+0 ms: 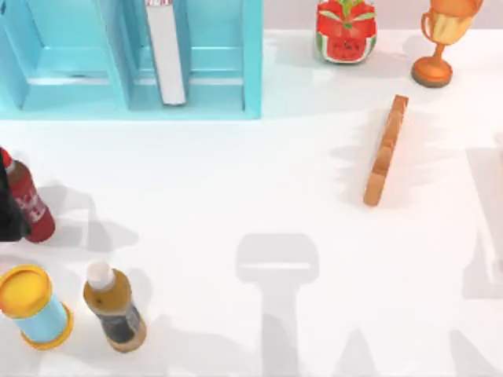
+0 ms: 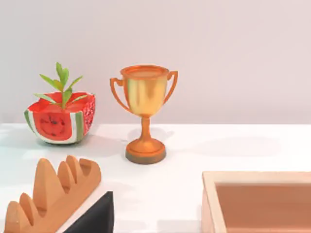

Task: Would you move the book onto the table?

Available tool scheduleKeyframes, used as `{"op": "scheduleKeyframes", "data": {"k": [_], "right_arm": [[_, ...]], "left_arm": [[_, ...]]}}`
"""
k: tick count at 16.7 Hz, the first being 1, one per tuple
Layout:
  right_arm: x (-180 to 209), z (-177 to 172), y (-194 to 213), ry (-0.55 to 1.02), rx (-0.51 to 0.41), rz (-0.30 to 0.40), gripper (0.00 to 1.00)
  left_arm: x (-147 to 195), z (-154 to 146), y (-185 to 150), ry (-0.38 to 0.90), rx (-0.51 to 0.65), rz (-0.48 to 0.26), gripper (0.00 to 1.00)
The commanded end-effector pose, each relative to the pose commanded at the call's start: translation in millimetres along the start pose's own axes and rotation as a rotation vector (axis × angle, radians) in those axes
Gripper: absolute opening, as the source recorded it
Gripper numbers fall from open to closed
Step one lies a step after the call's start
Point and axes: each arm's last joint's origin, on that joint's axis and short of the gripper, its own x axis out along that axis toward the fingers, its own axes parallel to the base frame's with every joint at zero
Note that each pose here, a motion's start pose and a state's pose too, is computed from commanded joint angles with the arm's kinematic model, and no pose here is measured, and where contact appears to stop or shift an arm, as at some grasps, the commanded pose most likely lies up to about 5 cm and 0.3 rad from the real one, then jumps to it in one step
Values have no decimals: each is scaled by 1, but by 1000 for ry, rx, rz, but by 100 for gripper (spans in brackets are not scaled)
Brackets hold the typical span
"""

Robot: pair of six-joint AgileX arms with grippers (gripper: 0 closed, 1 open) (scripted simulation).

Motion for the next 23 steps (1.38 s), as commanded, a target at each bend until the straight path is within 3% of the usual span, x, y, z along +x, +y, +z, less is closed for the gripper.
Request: {"op": "scheduleKeyframes", "data": {"k": [4, 7, 13, 18, 23], "right_arm": [[0, 0, 0, 0, 0, 0, 100], [0, 0, 0, 0, 0, 0, 100], [0, 0, 0, 0, 0, 0, 100], [0, 0, 0, 0, 0, 0, 100], [0, 0, 0, 0, 0, 0, 100]], "left_arm": [[50, 24, -18, 44, -11, -13, 100], [103, 23, -40, 86, -13, -19, 100], [193, -36, -99, 166, 4, -26, 100], [220, -92, -132, 207, 23, -32, 100], [221, -105, -138, 219, 29, -37, 100]]}}
